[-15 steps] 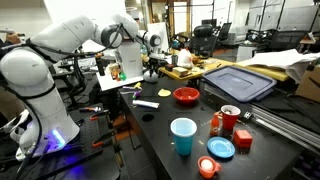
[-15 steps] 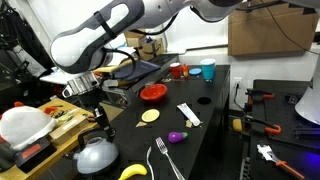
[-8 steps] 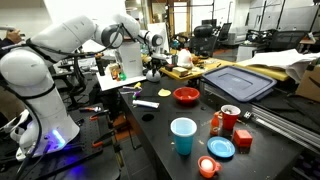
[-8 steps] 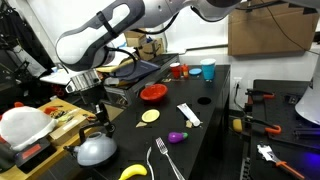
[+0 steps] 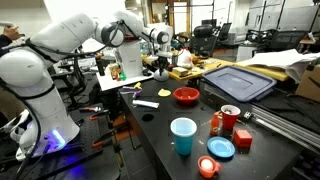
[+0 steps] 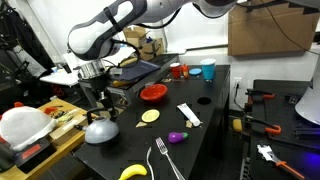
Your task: Move the grey kettle to the right
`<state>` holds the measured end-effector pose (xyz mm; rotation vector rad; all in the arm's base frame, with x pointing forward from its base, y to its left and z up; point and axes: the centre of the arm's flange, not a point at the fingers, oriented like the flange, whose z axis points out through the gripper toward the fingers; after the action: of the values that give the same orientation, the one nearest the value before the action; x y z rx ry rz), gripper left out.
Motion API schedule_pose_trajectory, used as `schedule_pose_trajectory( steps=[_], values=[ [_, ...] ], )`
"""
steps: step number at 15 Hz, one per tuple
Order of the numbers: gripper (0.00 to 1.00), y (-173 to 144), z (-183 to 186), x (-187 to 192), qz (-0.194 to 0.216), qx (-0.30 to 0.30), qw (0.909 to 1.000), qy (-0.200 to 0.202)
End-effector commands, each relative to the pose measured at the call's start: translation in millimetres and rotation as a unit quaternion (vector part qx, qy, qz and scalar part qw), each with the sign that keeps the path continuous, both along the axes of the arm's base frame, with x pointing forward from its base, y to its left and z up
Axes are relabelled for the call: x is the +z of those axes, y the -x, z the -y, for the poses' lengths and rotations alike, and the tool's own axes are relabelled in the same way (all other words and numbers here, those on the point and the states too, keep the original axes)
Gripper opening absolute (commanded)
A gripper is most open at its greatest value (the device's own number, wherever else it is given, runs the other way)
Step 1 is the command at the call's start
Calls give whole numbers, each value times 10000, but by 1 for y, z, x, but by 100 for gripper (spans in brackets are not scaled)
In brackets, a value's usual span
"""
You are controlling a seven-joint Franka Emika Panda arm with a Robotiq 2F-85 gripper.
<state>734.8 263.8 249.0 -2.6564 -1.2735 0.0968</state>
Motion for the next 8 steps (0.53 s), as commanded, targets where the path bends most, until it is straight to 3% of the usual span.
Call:
schedule_pose_trajectory(
  steps=[1, 8],
  values=[
    [5, -2, 23, 29, 105, -386, 9992, 45],
    [5, -15, 80, 63, 231, -1361, 9903, 134]
  ],
)
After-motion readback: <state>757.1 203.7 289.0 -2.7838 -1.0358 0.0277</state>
